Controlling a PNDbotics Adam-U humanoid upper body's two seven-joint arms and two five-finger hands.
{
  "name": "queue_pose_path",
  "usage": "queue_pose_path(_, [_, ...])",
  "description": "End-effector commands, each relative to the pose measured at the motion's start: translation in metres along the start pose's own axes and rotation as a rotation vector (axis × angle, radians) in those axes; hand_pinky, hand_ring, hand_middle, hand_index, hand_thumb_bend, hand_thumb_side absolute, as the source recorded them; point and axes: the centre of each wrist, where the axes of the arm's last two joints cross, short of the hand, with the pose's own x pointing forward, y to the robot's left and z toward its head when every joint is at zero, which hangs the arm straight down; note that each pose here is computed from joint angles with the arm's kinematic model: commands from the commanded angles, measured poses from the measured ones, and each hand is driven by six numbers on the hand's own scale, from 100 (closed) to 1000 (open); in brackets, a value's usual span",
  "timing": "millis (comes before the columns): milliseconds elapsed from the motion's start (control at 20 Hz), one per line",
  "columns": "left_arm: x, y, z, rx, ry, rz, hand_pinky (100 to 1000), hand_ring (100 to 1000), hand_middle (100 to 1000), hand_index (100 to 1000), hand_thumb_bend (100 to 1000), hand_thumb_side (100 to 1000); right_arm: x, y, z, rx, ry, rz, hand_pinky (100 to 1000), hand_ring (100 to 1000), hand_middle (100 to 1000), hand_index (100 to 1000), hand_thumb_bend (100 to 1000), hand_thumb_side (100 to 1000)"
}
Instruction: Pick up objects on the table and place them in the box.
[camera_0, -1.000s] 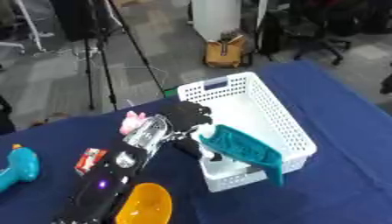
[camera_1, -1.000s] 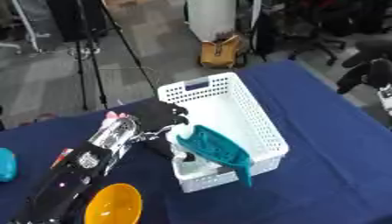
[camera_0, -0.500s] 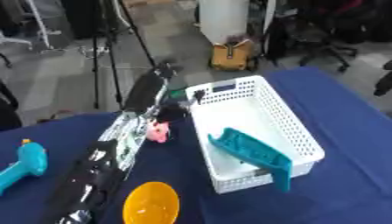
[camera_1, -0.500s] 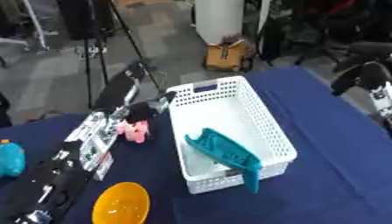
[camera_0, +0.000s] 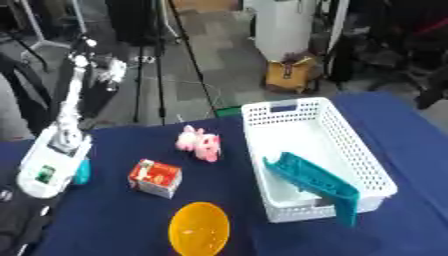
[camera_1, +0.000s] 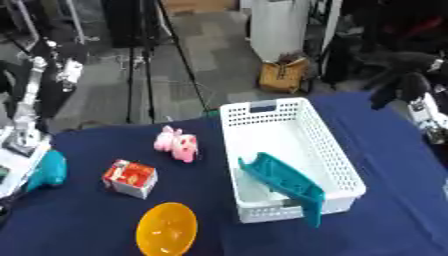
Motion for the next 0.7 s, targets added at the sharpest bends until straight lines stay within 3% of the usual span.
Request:
queue_pose_path(50, [0.005, 0.027, 0.002, 0.003, 0.01, 0.012, 662, 761, 882, 883, 326, 989, 0.003, -0.01, 0.0, 0.0, 0.002, 0.045, 479, 529, 606, 800, 120, 595])
queue_pose_path(150, [-0.018, 0.029, 0.026, -0.054, 0.114, 0.034, 658, 749, 869, 877, 305, 1000, 0.001, -0.012, 0.004, 0.004, 0.016, 0.052, 479, 529, 606, 799, 119, 597])
queue_pose_path(300, [-0.035, 0.032, 0.048, -0.143, 0.174, 0.052, 657, 740, 855, 878, 277, 1000, -0.001, -0.014, 0.007, 0.01, 0.026, 0.059, 480, 531, 609, 799, 119, 598])
queue_pose_path(700, [-0.041, 0.037, 0.06, -0.208, 0.187, 0.033, 657, 740, 855, 878, 277, 1000, -0.003, -0.016, 0.009, 0.009, 0.033, 0.069, 480, 531, 609, 799, 119, 598])
